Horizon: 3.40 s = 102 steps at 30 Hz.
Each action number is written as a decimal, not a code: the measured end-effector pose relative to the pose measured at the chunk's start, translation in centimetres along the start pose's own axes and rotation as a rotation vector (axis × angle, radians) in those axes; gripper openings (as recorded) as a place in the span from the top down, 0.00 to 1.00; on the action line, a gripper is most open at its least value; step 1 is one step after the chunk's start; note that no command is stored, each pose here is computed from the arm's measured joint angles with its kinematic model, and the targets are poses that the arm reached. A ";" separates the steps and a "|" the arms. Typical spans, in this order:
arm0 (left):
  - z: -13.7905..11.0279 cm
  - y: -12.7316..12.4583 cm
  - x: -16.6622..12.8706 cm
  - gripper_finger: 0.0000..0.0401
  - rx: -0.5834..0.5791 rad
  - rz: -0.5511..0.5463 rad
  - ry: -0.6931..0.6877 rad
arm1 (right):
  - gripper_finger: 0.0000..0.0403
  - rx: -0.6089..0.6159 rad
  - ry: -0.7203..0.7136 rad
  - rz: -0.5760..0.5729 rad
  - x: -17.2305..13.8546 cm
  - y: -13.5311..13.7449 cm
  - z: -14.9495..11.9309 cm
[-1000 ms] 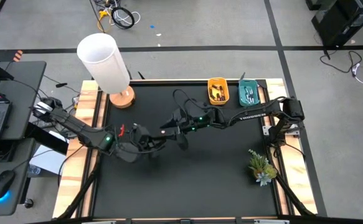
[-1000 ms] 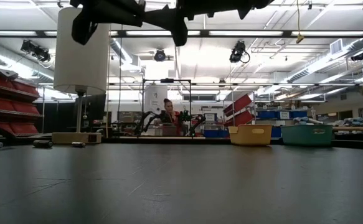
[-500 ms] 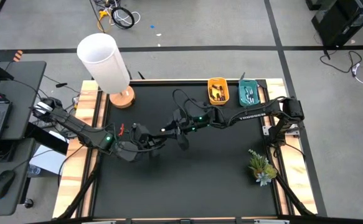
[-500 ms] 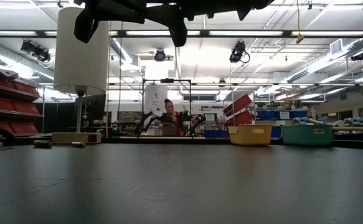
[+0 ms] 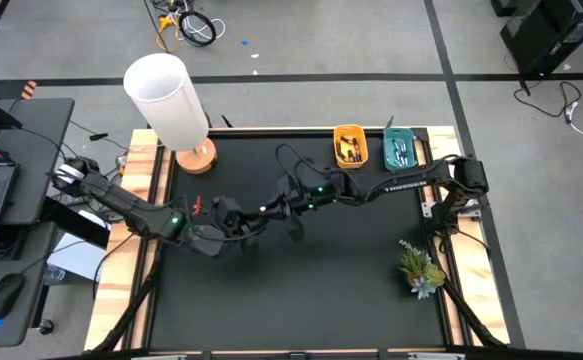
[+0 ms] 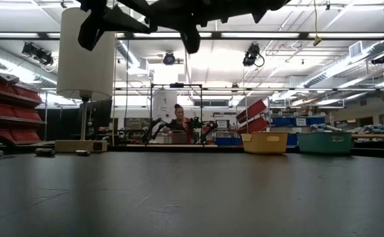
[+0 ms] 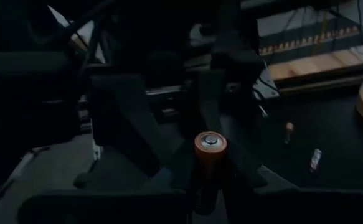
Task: Sort batteries
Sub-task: Put the bottom black battery into the yellow bin, then put the black battery into the yellow bin
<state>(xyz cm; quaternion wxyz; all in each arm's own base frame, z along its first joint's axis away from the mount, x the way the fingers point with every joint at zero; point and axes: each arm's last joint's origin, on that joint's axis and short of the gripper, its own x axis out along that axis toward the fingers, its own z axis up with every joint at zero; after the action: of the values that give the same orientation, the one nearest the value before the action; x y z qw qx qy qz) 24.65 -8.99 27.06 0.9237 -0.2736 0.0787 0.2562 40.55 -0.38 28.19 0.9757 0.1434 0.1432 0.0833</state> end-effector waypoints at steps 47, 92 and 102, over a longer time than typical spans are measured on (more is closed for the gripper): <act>2.6 6.8 0.4 0.55 -0.016 0.503 0.681 | 0.71 0.417 0.554 -1.055 -18.0 -23.2 -4.7; 0.5 18.0 7.6 0.54 0.716 0.417 1.700 | 0.70 0.048 0.301 -0.420 -6.3 -3.7 -1.0; -1.3 18.9 9.0 0.54 0.761 0.393 1.785 | 0.70 0.057 0.302 -0.421 -6.3 -3.7 -1.0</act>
<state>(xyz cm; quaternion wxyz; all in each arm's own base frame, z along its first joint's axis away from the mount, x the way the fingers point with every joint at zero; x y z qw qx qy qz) 22.64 7.77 14.62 0.4930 -0.0334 0.8671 0.0622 34.75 -4.85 27.76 0.9348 0.1236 0.3161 -0.1050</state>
